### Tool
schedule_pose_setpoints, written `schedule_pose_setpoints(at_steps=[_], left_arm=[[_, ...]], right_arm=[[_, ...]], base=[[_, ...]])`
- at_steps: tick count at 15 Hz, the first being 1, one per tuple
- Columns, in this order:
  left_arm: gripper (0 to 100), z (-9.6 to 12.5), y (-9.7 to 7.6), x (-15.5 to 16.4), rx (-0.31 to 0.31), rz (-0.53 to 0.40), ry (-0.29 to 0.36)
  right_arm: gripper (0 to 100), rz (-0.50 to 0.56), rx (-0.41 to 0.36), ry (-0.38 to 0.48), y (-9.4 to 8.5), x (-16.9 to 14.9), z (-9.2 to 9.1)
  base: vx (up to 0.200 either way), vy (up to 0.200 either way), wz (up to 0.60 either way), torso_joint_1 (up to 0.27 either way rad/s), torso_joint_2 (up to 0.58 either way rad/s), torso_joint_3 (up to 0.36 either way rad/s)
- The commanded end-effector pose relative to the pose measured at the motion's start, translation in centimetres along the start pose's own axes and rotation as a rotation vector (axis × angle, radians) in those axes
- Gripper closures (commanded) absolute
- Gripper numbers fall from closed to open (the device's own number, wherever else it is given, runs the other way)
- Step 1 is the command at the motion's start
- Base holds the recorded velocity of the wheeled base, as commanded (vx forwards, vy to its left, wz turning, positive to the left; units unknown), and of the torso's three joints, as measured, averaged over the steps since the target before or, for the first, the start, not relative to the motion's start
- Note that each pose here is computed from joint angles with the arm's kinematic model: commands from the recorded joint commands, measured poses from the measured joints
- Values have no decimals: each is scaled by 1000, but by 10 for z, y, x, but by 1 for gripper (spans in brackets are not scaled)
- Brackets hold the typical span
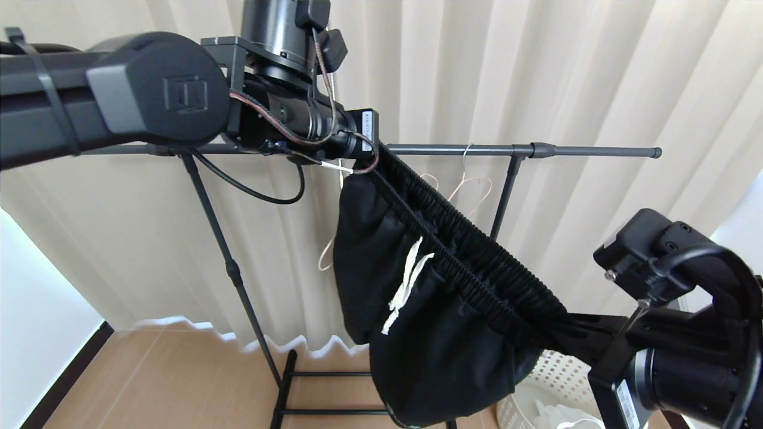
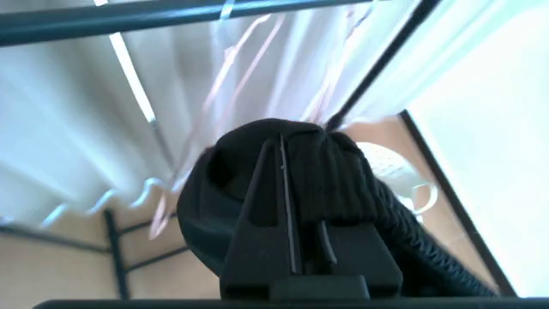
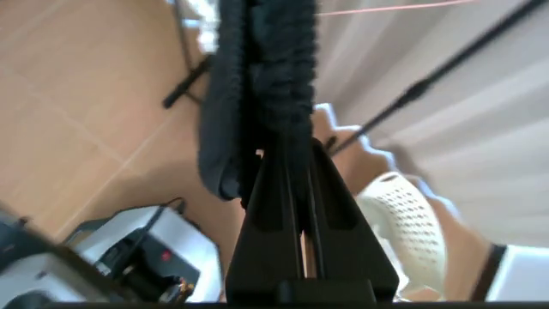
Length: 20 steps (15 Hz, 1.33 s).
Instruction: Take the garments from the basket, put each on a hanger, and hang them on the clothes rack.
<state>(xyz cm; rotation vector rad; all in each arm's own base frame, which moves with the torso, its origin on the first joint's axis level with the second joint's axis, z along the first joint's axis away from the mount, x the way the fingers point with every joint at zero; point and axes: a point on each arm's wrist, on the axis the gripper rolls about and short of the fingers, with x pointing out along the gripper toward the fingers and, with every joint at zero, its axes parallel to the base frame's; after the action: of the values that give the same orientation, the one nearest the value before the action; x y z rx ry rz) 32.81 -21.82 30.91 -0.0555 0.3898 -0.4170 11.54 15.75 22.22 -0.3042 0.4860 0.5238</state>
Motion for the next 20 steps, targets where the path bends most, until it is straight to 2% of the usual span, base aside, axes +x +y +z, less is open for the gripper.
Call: schedule_pose_setpoints(at_steps=[1,2,6,8,16,17,18,19,20], left_arm=[[100,-14,-4,30,-17,-9,30],[100,-13,-4,32,-26,-11,20],[100,-10,-3,33,-69,-15,-10],[100,-9,-5,33,-71,-26,-23],[100,-11,-11,33,-67,-38,-19],[100,-8,-10,28,-68,-40,-25],[100,0,-7,8,-68,-33,-16],[100,4,-4,-4,-68,-21,-1],[100,4,4,-19,-69,7,35]], right_arm=[[100,99,24,7,19,3,-1],[100,150,53,-17,22,2,2],[100,208,94,-90,28,0,7],[100,265,122,-85,30,0,7],[100,260,127,-55,35,9,5],[100,257,123,-55,35,9,5],[100,240,117,-46,32,8,3],[100,223,113,-36,29,10,-1],[100,183,124,-33,19,12,-2]], base=[[0,0,0,0,0,0],[0,0,0,0,0,0],[0,0,0,0,0,0],[0,0,0,0,0,0],[0,0,0,0,0,0],[0,0,0,0,0,0],[0,0,0,0,0,0],[0,0,0,0,0,0],[0,0,0,0,0,0]])
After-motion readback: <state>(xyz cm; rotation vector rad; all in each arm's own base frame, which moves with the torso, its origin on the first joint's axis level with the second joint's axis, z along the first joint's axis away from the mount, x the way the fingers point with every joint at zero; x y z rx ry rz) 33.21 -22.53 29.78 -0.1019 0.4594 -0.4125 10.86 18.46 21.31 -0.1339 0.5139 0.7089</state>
